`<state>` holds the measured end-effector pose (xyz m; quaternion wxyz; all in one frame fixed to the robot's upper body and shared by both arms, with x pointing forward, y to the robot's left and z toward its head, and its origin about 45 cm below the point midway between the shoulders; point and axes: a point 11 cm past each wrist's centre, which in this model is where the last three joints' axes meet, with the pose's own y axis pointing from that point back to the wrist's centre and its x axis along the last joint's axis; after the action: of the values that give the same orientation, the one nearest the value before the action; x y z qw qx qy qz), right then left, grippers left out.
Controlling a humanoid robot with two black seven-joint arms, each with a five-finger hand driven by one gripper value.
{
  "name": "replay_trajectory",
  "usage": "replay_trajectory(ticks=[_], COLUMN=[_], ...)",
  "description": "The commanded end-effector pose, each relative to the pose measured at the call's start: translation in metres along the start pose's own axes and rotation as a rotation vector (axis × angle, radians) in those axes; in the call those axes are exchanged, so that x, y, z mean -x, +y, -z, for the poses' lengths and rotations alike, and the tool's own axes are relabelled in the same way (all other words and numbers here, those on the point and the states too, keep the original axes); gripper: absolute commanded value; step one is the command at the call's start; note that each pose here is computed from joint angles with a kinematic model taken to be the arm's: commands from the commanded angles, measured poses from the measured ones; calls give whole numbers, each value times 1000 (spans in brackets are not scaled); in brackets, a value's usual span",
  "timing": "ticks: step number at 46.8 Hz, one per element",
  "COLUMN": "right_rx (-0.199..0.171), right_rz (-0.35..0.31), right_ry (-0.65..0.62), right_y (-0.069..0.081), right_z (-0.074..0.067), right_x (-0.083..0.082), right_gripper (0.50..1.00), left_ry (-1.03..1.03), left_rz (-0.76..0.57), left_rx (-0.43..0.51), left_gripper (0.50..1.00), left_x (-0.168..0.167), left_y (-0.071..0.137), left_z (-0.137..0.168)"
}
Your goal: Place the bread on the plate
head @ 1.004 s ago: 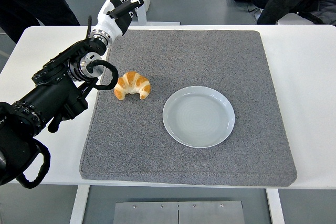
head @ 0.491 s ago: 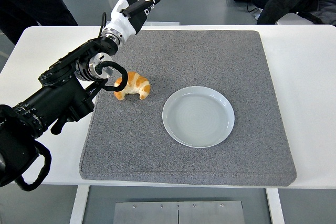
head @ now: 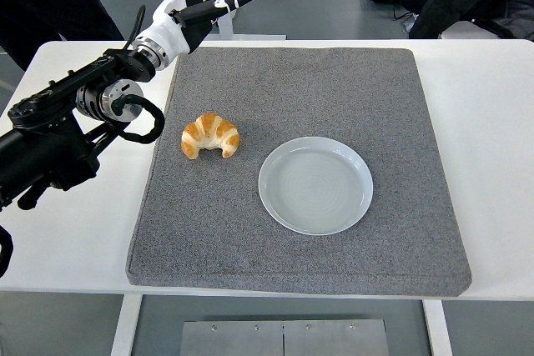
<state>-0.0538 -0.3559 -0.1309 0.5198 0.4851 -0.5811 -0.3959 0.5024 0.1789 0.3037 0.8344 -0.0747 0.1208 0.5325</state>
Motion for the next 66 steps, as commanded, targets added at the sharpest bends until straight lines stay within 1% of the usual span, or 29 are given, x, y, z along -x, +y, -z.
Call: replay_trajectory(ticks=[1, 5, 9, 13, 17, 25, 35, 38, 43, 47, 56, 63, 66], right_rx=[0, 0, -2, 0, 0, 0, 0, 0, 0, -2, 0, 0, -2], right_rz=[0, 0, 0, 0, 0, 0, 0, 0, 1, 1, 0, 0, 0], right_ry=[0, 0, 0, 0, 0, 0, 0, 0, 0, 0, 0, 0, 0], right_y=[0, 0, 0, 0, 0, 0, 0, 0, 0, 0, 0, 0, 0], right_z=[0, 0, 0, 0, 0, 0, 0, 0, 0, 0, 0, 0, 0], right_x=[0, 0, 0, 0, 0, 0, 0, 0, 1, 1, 0, 0, 0], right_gripper=[1000, 1000, 1000, 1000, 1000, 1000, 1000, 1000, 1000, 1000, 1000, 1000, 1000], left_ry=[-5, -14, -37, -144, -250, -482, -775, -825, -925, -1008, -1270, -1340, -1380], left_rz=[-1, 11, 55, 110, 126, 133, 212, 237, 255, 292, 322, 345, 355], left_rx=[-22, -33, -37, -75, -99, -164, -228, -228, -226, -236, -213, -210, -230], left_gripper=[999, 999, 999, 999, 999, 999, 999, 999, 999, 999, 999, 993, 984], left_x=[4, 10, 22, 33, 39, 28, 24, 28, 22, 23, 14, 14, 9], left_y=[2, 7, 14, 26, 34, 44, 71, 73, 81, 86, 92, 93, 95], left_z=[-2, -6, -11, -10, -9, 2, 7, 9, 5, 9, 8, 14, 21])
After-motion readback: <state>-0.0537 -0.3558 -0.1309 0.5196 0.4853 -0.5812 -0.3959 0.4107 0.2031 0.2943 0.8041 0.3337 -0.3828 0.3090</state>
